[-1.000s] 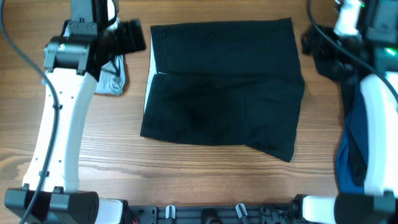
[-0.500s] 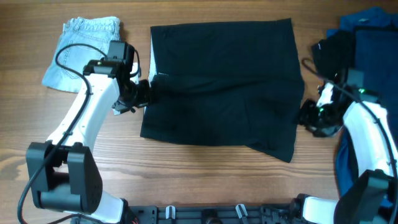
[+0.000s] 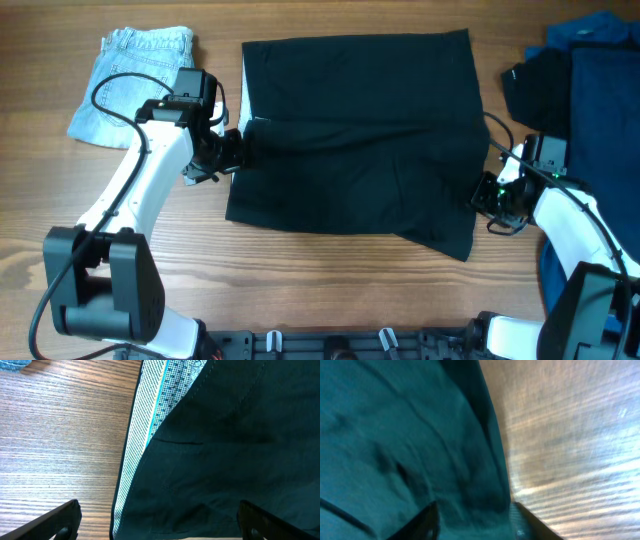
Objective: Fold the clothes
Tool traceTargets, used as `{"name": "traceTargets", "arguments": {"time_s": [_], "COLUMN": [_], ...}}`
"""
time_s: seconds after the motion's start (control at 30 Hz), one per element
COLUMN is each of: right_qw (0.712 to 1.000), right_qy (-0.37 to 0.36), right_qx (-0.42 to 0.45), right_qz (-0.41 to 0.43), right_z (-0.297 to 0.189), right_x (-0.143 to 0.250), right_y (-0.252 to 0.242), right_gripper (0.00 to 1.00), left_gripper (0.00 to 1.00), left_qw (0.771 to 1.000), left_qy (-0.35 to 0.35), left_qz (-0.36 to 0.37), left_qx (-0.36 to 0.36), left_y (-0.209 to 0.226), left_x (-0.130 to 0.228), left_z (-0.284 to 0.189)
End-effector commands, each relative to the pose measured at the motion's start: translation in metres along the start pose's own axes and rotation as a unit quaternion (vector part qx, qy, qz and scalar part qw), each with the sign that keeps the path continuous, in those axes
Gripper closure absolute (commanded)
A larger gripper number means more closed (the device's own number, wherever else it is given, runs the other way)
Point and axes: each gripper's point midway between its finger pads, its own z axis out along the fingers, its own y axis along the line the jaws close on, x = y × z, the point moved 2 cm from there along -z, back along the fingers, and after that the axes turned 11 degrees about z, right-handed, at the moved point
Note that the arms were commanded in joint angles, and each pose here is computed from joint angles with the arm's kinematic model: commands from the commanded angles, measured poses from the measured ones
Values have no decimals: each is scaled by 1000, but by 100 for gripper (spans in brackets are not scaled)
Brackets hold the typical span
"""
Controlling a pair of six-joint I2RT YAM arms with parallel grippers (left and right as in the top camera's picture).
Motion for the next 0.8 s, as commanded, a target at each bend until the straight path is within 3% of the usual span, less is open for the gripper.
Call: {"name": "traceTargets", "arguments": {"time_s": [0.0, 0.13, 0.23, 0.27, 0.33, 0.37, 0.43, 0.47, 0.6, 0.77], "right_qw": [1000, 1000, 999, 999, 999, 999, 999, 999, 998, 986], "right_qy": [22, 29, 30, 32, 28, 26, 25, 28, 53, 151], "right_qx": [3, 9, 10, 10, 8, 8, 6, 1, 14, 60], "right_qz": [2, 6, 6, 7, 19, 19, 18, 18, 24, 47], "right_z": [5, 6, 11, 12, 12, 10, -3, -13, -46, -62], "right_x": [12, 17, 21, 23, 21, 18, 8, 2, -2, 41], "right_y": [-5, -8, -12, -13, -12, -10, -1, 6, 16, 1], "right_gripper": [60, 59, 51, 55, 89, 96, 96, 95, 96, 96], "left_gripper": [0, 0, 0, 0, 0, 0, 14, 15, 11, 6], "left_qw": [1000, 1000, 1000, 1000, 1000, 1000, 1000, 1000, 1000, 999], "left_qy": [5, 5, 5, 5, 6, 6, 11, 13, 21, 21], "left_qz": [-3, -3, -3, -3, -3, -3, -4, -5, -7, -9], "left_qx": [7, 7, 7, 8, 15, 15, 14, 14, 16, 28], "left_y": [-1, -1, -1, -1, -3, -3, -3, -3, -3, -7], "left_x": [3, 3, 3, 3, 3, 3, 5, 6, 10, 10], "left_z": [2, 2, 2, 2, 2, 2, 2, 2, 2, 2]}}
